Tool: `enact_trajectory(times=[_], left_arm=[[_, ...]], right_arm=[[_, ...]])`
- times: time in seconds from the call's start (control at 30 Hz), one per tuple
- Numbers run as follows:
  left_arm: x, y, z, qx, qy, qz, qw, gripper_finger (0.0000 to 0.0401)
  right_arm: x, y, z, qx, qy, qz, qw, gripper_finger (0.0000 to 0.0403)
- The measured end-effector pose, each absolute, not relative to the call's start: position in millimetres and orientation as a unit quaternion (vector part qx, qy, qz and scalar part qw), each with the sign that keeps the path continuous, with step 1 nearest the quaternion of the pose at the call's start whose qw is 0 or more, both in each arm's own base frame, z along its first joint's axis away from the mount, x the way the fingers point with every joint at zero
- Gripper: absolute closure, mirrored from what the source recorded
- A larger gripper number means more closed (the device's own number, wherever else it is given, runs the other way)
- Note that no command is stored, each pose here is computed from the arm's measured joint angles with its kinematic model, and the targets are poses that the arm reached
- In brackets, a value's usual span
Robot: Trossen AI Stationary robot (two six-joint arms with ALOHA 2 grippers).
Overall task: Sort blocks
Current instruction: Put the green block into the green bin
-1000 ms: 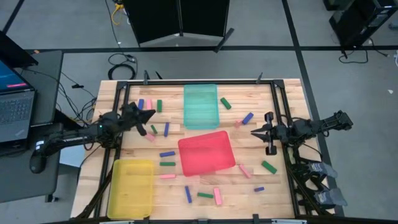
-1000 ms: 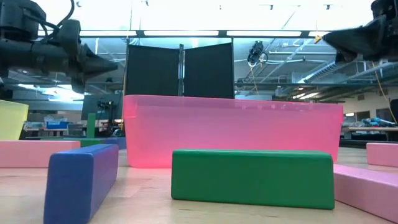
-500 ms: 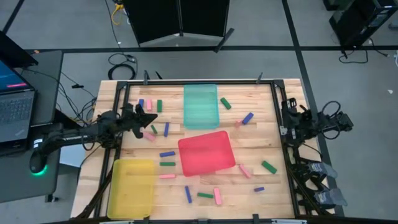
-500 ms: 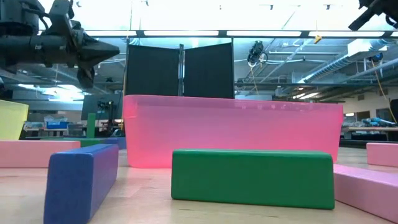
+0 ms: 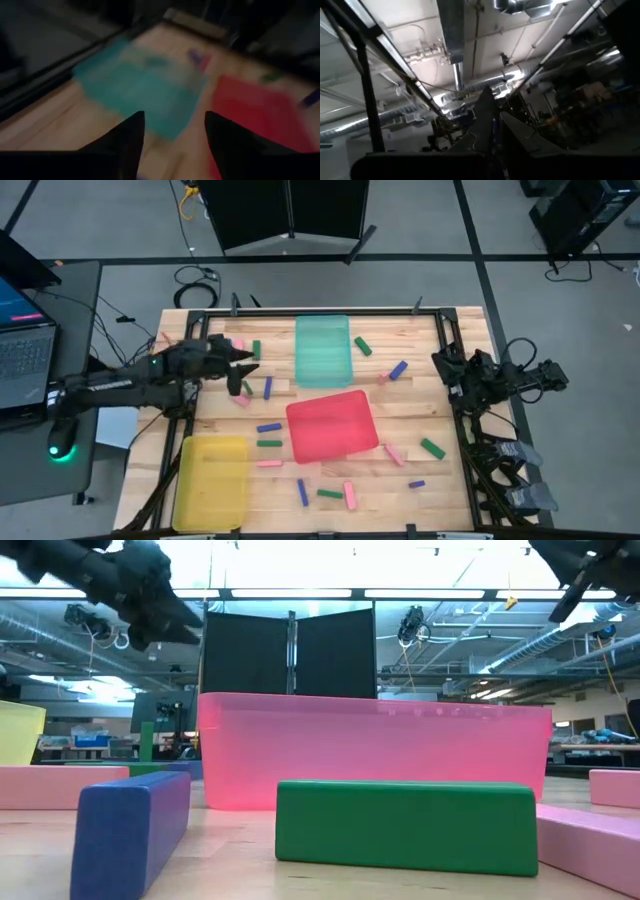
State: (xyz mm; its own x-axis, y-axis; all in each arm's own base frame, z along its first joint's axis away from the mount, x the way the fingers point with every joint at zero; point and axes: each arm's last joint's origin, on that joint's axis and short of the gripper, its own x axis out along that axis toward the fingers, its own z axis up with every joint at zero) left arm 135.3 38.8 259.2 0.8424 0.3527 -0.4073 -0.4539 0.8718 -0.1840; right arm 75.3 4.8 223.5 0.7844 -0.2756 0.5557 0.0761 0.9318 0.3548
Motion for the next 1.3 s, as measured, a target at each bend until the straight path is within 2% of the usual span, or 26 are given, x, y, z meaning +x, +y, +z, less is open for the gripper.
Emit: enact_trajectory(times=[0.13,0.27,0.43,0.67,0.87,1.03,1.17,1.3], left_arm=[[146,43,267,-0.129,0.271,0.249,0.921,0.0176],[155,45,265,-0.128,0.343,0.251,0.896,0.0176],[164,38,263,-0.097,0.393,0.217,0.888,0.0176],[166,22,257,-0.054,0.449,0.168,0.876,0.0176],[157,15,250,-0.088,0.496,0.180,0.845,0.0175],[154,11,249,-0.101,0.501,0.206,0.835,0.0174],[155,9,249,-0.101,0.495,0.216,0.835,0.0149],[155,8,246,-0.100,0.502,0.215,0.832,0.0100]], right_arm=[[73,2,225,0.158,-0.324,-0.133,0.923,0.0357],[71,-3,231,0.161,-0.323,-0.185,0.914,0.0357],[67,-9,244,0.158,-0.299,-0.255,0.906,0.0357],[66,-12,263,0.118,-0.231,-0.287,0.922,0.0357],[75,-13,277,0.098,-0.181,-0.302,0.931,0.0357],[89,-14,279,0.043,-0.137,-0.323,0.935,0.0357],[101,-16,276,0.009,-0.109,-0.339,0.935,0.0357],[111,-18,273,-0.009,-0.088,-0.352,0.932,0.0357]])
